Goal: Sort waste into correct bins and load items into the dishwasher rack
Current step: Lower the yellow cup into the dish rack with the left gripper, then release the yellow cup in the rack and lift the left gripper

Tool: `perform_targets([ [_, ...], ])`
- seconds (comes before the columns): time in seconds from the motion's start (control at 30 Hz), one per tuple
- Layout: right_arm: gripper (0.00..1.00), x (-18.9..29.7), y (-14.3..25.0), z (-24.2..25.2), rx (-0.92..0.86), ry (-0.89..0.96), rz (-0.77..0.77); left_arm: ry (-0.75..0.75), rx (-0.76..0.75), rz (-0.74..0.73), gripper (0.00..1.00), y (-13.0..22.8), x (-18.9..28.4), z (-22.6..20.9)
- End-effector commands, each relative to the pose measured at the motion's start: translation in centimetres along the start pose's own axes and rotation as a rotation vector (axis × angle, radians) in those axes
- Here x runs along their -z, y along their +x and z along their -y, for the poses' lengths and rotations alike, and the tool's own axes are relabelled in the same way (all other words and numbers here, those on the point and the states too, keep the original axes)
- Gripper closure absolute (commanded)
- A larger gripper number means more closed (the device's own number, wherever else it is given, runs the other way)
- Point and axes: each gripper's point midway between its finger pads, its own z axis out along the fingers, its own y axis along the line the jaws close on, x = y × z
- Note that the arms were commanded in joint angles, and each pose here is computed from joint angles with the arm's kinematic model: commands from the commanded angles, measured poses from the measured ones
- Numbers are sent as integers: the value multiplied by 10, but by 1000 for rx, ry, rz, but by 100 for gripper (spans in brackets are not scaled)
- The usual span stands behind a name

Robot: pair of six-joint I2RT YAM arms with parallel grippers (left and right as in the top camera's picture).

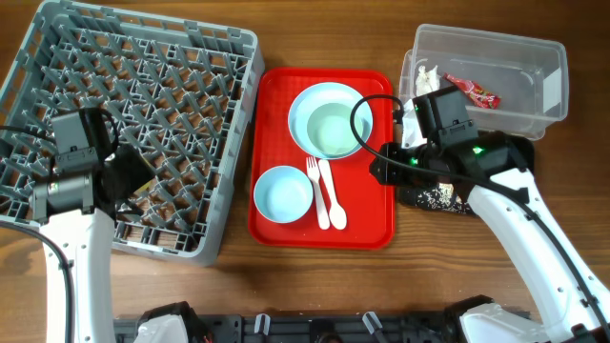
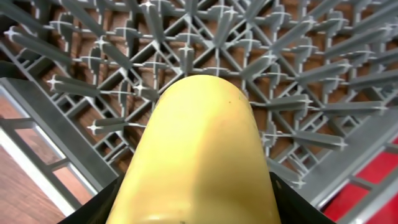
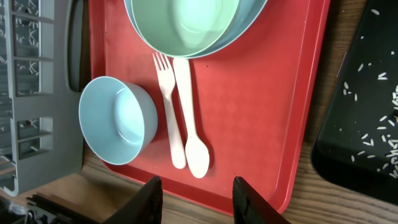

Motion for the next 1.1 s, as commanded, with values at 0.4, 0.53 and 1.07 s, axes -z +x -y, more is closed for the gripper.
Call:
perform_targets([
  [0.4, 62, 9, -7, -1, 24, 10, 36, -136, -22, -220, 55, 22, -60, -9],
  [0.53, 62, 9, -7, -1, 23, 10, 36, -130, -23, -245, 38, 26, -65, -7],
  [1.07, 62, 9, -7, -1, 24, 10, 36, 64, 44, -163, 0, 22, -14, 20],
])
